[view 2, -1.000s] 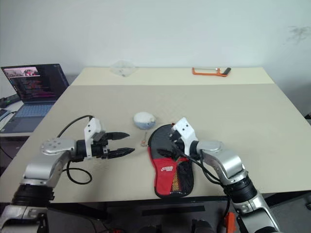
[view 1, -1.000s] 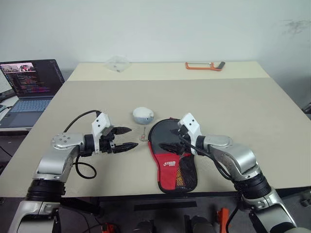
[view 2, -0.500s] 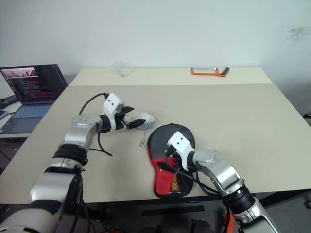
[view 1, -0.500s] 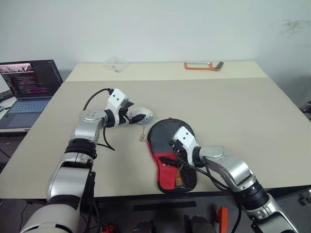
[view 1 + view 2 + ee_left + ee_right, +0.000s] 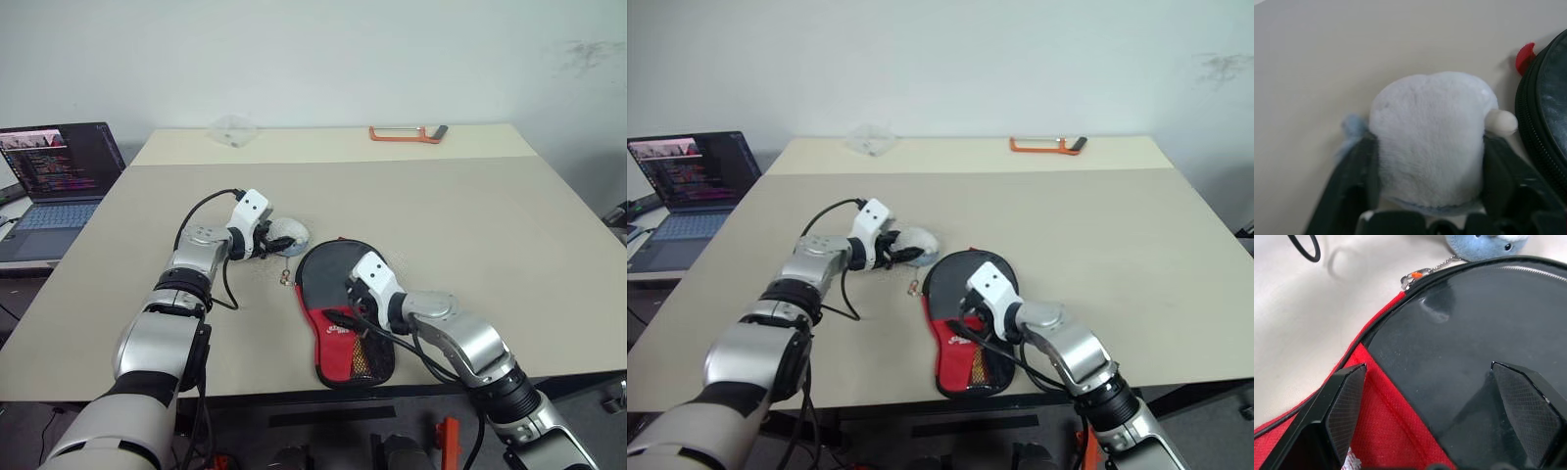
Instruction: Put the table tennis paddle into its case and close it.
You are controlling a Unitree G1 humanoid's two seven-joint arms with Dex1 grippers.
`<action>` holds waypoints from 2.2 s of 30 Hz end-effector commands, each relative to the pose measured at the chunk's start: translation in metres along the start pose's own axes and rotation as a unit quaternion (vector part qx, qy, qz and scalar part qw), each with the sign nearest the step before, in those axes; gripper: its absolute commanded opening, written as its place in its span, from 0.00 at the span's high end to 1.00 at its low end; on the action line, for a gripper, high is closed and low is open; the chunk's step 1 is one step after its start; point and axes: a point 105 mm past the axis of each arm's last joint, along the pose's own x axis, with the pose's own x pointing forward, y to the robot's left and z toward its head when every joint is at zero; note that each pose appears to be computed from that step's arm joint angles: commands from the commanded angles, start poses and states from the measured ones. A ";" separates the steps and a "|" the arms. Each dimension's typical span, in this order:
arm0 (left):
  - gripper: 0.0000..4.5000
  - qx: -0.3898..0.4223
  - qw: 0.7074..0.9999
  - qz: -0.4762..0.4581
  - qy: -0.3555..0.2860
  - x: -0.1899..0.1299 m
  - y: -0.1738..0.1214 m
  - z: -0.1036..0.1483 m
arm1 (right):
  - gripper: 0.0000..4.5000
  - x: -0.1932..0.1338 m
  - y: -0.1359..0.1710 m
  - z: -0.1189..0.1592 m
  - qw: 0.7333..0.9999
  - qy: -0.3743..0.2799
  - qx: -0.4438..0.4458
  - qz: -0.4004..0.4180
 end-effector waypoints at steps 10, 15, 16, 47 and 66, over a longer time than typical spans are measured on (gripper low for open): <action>0.95 -0.003 1.000 0.000 0.030 -0.002 0.000 -0.017 | 0.00 0.015 -0.004 0.015 1.000 -0.015 -0.020 -0.005; 0.95 -0.007 0.999 0.001 0.034 -0.003 -0.001 -0.022 | 0.00 0.025 -0.015 -0.009 0.999 0.025 0.001 -0.031; 0.95 -0.007 0.999 0.003 0.034 -0.003 0.000 -0.022 | 0.00 0.026 -0.016 -0.014 0.999 0.033 0.005 -0.033; 0.96 0.289 0.943 0.161 0.027 0.037 -0.001 0.085 | 0.00 0.019 -0.005 -0.097 0.986 0.148 0.074 -0.025; 0.96 0.579 0.797 0.041 -0.167 0.085 -0.163 0.191 | 0.00 0.013 0.018 -0.113 0.981 0.177 0.080 0.006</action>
